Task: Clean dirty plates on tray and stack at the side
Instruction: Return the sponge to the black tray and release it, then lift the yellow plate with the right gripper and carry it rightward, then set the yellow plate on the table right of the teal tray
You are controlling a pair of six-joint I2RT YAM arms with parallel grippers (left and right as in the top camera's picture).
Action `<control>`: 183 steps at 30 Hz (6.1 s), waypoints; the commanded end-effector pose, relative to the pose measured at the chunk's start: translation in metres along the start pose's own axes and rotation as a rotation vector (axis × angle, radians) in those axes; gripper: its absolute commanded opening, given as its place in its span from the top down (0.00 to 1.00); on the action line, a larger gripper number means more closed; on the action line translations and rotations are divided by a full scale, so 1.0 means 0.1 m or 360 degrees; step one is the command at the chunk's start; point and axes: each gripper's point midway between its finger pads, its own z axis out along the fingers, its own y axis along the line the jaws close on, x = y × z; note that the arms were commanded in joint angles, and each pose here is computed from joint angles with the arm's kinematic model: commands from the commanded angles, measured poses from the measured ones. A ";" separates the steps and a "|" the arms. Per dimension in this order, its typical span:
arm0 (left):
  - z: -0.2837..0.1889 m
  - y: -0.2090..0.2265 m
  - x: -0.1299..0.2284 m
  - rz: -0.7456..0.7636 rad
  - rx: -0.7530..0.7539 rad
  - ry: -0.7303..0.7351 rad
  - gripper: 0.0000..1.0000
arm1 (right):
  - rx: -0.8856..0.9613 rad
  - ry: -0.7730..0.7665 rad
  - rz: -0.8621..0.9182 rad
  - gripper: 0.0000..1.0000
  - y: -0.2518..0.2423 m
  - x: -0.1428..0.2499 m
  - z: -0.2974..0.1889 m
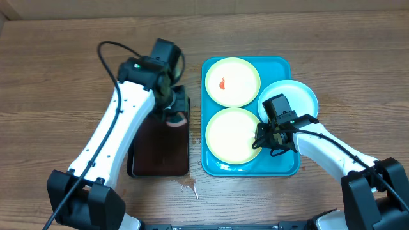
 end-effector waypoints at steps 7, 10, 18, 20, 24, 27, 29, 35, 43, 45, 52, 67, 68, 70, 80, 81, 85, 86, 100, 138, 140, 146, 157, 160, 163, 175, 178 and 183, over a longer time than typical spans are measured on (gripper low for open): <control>0.78 0.68 0.33 -0.0122 -0.0289 0.0135 0.96 | 0.0054 0.0028 -0.0011 0.96 -0.08 0.05 0.05; 0.98 0.70 0.45 -0.0132 -0.0263 0.0166 0.96 | 0.0054 0.0028 -0.0011 0.96 -0.08 0.05 0.05; 1.06 0.70 0.43 -0.0131 -0.0245 0.0123 0.74 | 0.0077 0.0068 -0.0008 0.96 -0.11 0.10 0.03; 1.00 0.69 0.38 -0.0132 -0.0244 0.0118 0.61 | 0.0087 0.0083 -0.0008 0.96 -0.10 0.10 -0.01; 0.74 0.70 0.25 -0.0167 -0.0242 0.0104 0.47 | 0.0081 0.0070 -0.0014 0.96 -0.03 0.01 -0.19; 0.45 0.75 0.12 -0.0220 -0.0233 0.0061 0.43 | 0.0078 0.0029 -0.0020 0.96 0.04 -0.12 -0.39; 0.22 0.81 0.02 -0.0263 -0.0219 0.0001 0.37 | 0.0099 -0.0014 -0.0038 0.96 0.09 -0.21 -0.55; -0.51 1.06 -0.31 -0.0440 -0.0167 -0.0262 0.00 | 0.0193 -0.0249 -0.0329 0.96 0.49 -0.54 -1.16; -0.75 1.30 -0.37 -0.0546 -0.0199 -0.0348 0.00 | 0.0136 -0.0646 -0.0720 0.96 1.37 -0.61 -1.64; -0.75 1.33 -0.34 -0.0539 -0.0233 -0.0328 0.00 | 0.0114 -0.0709 -0.0779 0.96 1.55 -0.55 -1.65; -0.75 1.39 -0.31 -0.0530 -0.0292 -0.0314 0.00 | 0.0260 -0.0965 -0.0909 0.96 1.95 -0.49 -1.57; -0.75 1.39 -0.33 -0.0530 -0.0289 -0.0324 0.00 | 0.0567 -0.1414 -0.0998 0.96 2.18 -0.26 -1.90; -0.75 1.39 -0.33 -0.0530 -0.0289 -0.0324 0.00 | 0.0578 -0.1436 -0.1004 0.96 2.20 -0.24 -1.93; -0.75 1.39 -0.32 -0.0529 -0.0289 -0.0324 0.00 | 0.0589 -0.1466 -0.1016 0.96 2.22 -0.20 -1.96; -0.75 1.39 -0.33 -0.0530 -0.0289 -0.0324 0.00 | 0.0576 -0.1482 -0.1042 0.96 2.27 -0.12 -1.98; -0.75 1.39 -0.33 -0.0530 -0.0289 -0.0324 0.00 | 0.0576 -0.1482 -0.1042 0.96 2.27 -0.12 -1.98; -0.75 1.39 -0.33 -0.0529 -0.0289 -0.0324 0.00 | 0.0576 -0.1482 -0.1042 0.96 2.27 -0.12 -1.98; -0.75 1.39 -0.33 -0.0529 -0.0289 -0.0324 0.00 | 0.0577 -0.1481 -0.1043 0.96 2.27 -0.12 -1.98; -0.75 1.39 -0.33 -0.0528 -0.0289 -0.0324 0.00 | 0.0576 -0.1481 -0.1042 0.96 2.27 -0.12 -1.98; -0.75 1.39 -0.33 -0.0527 -0.0289 -0.0324 0.00 | 0.0451 -0.1349 -0.0766 0.96 2.08 -0.44 -1.80; -0.75 1.39 -0.33 -0.0527 -0.0289 -0.0324 0.00 | 0.0260 -0.1105 -0.0780 0.96 2.12 -0.44 -1.59; -0.75 1.39 -0.33 -0.0527 -0.0289 -0.0324 0.00 | -0.0360 -0.0482 -0.0675 0.96 2.15 -0.39 -1.59; -0.75 1.39 -0.33 -0.0527 -0.0289 -0.0324 0.00 | -0.0291 -0.0444 0.0138 0.96 0.60 -1.20 -2.03; -0.75 1.39 -0.33 -0.0528 -0.0289 -0.0324 0.00 | -0.0112 -0.0443 0.0451 0.96 -0.19 -1.38 -1.98; -0.75 1.39 -0.33 -0.0527 -0.0289 -0.0324 0.00 | 0.0023 -0.0453 0.0752 0.96 -0.94 -1.48 -1.96; -0.75 1.39 -0.33 -0.0527 -0.0289 -0.0324 0.00 | 0.0419 -0.0184 0.1626 0.96 -3.04 -0.86 -1.54; -0.75 1.39 -0.33 -0.0527 -0.0289 -0.0324 0.00 | 0.0486 -0.0065 0.1669 0.96 -3.15 -0.66 -1.32; -0.75 1.39 -0.33 -0.0527 -0.0289 -0.0324 0.00 | 0.0515 0.0008 0.1623 0.96 -3.09 -0.50 -1.01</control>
